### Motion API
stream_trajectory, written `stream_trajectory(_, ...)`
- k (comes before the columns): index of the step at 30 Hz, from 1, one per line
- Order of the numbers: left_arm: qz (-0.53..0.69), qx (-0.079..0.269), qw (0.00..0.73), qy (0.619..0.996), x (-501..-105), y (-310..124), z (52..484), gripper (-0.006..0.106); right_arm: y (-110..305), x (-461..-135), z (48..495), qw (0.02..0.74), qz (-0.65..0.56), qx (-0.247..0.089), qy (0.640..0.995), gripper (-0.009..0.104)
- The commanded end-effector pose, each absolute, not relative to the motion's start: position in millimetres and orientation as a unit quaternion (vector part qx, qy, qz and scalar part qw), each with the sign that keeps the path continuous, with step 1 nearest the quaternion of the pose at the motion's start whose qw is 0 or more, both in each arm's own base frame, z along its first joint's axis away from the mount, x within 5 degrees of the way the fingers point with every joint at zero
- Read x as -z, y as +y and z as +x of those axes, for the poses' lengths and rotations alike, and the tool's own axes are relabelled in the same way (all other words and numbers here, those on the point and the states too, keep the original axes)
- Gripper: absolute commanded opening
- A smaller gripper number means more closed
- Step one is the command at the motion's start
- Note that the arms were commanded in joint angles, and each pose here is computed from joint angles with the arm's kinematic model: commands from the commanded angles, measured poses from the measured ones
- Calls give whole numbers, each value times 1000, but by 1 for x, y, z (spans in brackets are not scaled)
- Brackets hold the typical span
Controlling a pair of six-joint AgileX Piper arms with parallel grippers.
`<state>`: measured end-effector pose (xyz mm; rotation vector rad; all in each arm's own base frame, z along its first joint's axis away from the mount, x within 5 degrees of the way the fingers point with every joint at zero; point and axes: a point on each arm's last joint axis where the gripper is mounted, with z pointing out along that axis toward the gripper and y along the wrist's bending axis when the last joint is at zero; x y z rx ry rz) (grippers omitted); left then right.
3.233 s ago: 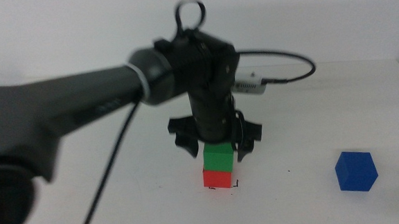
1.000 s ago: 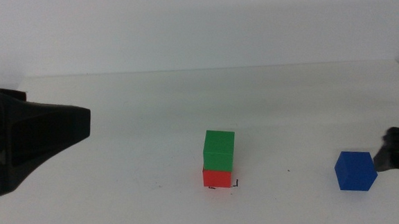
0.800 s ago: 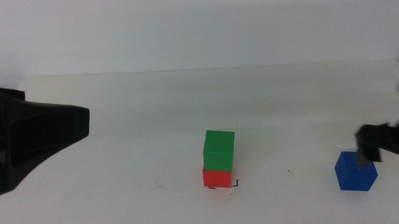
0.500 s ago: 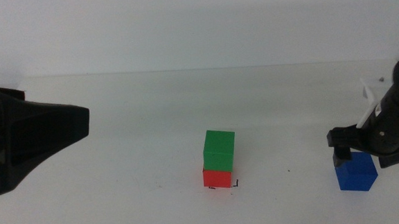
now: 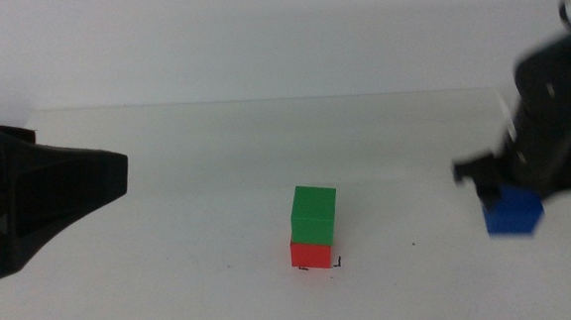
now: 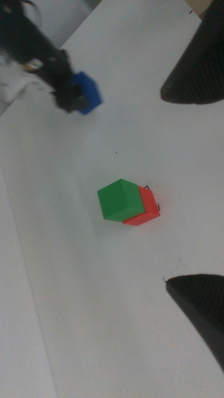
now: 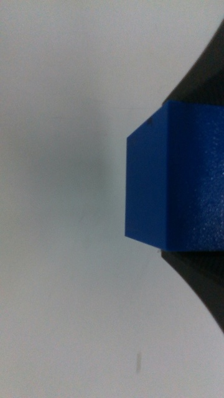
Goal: Stack red cubes first, then green, then blue cubes in a specific spot.
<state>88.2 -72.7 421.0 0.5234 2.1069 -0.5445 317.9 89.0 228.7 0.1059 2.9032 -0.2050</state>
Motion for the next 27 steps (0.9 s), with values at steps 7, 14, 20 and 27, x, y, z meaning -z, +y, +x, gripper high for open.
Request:
stream_trajectory(7,207,222,442,844,-421,-73,88,94,200,-337,312,215,34,-20,976,9)
stream_trajectory(14,207,223,443,843,-422,-73,89,94,273,-318,311,202,25,-56,978,9)
stream_trajectory(20,207,223,443,843,-422,-73,89,94,287,-300,311,188,33,-45,980,9)
stream_trajectory(27,207,223,443,843,-422,-73,89,94,290,-290,314,179,41,-39,982,9)
